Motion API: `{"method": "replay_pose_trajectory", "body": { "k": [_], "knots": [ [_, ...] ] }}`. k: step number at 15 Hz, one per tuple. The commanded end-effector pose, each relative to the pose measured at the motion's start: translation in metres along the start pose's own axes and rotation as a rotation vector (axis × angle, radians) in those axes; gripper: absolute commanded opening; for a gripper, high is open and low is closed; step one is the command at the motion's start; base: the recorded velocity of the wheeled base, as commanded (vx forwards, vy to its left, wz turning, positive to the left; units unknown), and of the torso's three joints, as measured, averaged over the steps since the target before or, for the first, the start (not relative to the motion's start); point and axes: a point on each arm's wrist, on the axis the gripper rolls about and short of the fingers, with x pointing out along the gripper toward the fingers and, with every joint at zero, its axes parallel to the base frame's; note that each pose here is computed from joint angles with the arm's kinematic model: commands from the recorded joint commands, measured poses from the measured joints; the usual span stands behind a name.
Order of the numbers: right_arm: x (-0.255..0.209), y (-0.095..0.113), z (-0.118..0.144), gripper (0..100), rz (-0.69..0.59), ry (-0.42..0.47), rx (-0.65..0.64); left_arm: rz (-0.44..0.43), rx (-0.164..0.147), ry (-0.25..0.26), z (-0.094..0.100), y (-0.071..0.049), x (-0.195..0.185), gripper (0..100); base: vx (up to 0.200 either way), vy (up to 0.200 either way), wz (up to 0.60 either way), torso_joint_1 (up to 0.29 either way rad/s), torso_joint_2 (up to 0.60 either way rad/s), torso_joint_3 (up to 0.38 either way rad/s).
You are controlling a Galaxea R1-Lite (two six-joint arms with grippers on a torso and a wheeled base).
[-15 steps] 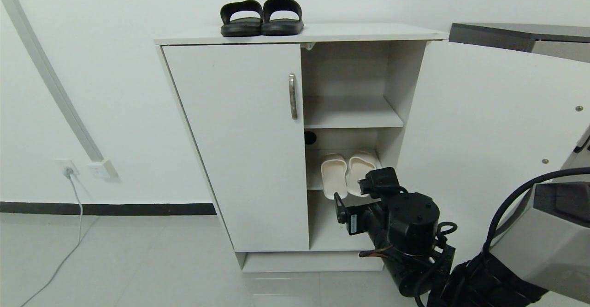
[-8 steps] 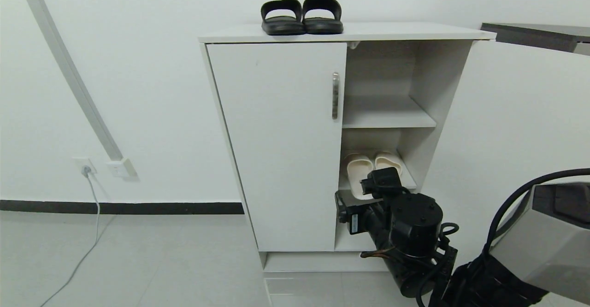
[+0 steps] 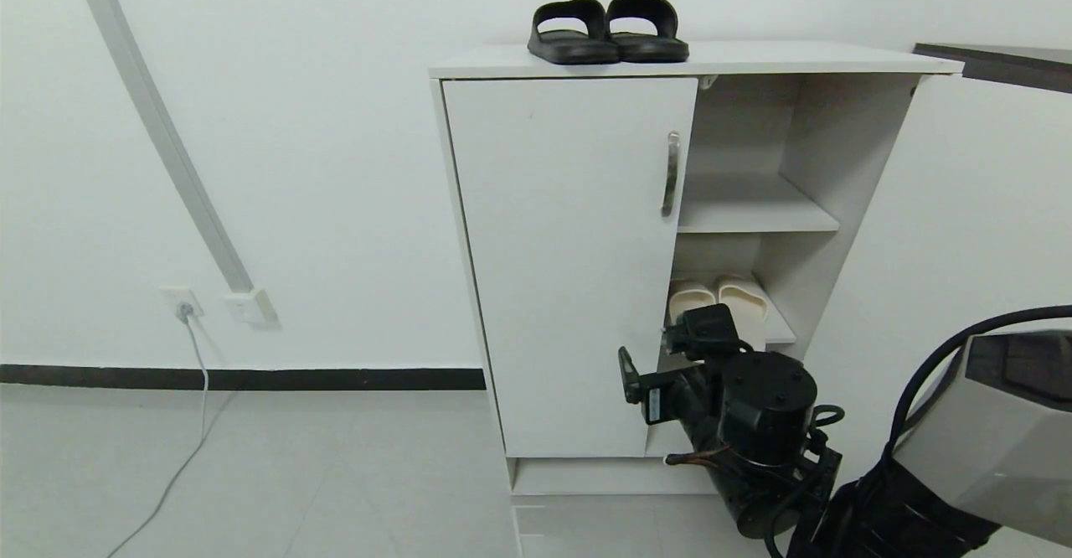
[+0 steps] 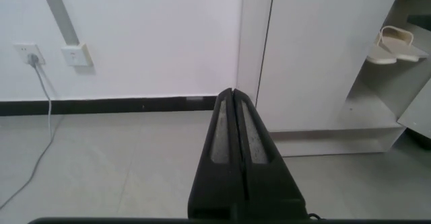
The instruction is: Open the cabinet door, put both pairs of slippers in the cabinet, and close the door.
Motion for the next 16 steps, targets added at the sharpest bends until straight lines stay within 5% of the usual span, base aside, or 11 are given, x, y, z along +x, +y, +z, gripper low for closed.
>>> {"method": "replay_pose_trajectory", "body": {
  "k": [1, 16],
  "knots": [
    [0.0002, -0.0009, -0.0013, 100, -0.001, -0.001, -0.005, 0.0, -0.002, 0.001, 0.0001, 0.0, 0.0001, 0, 0.0, 0.0, 0.0, 0.0, 0.0, 0.0],
    [-0.0032, -0.0037, -0.0068, 100, 0.031, 0.01, -0.034, 0.0, -0.002, 0.001, 0.0001, 0.0, 0.0001, 0, 0.0, 0.0, 0.0, 0.0, 0.0, 0.0]
  ]
}}
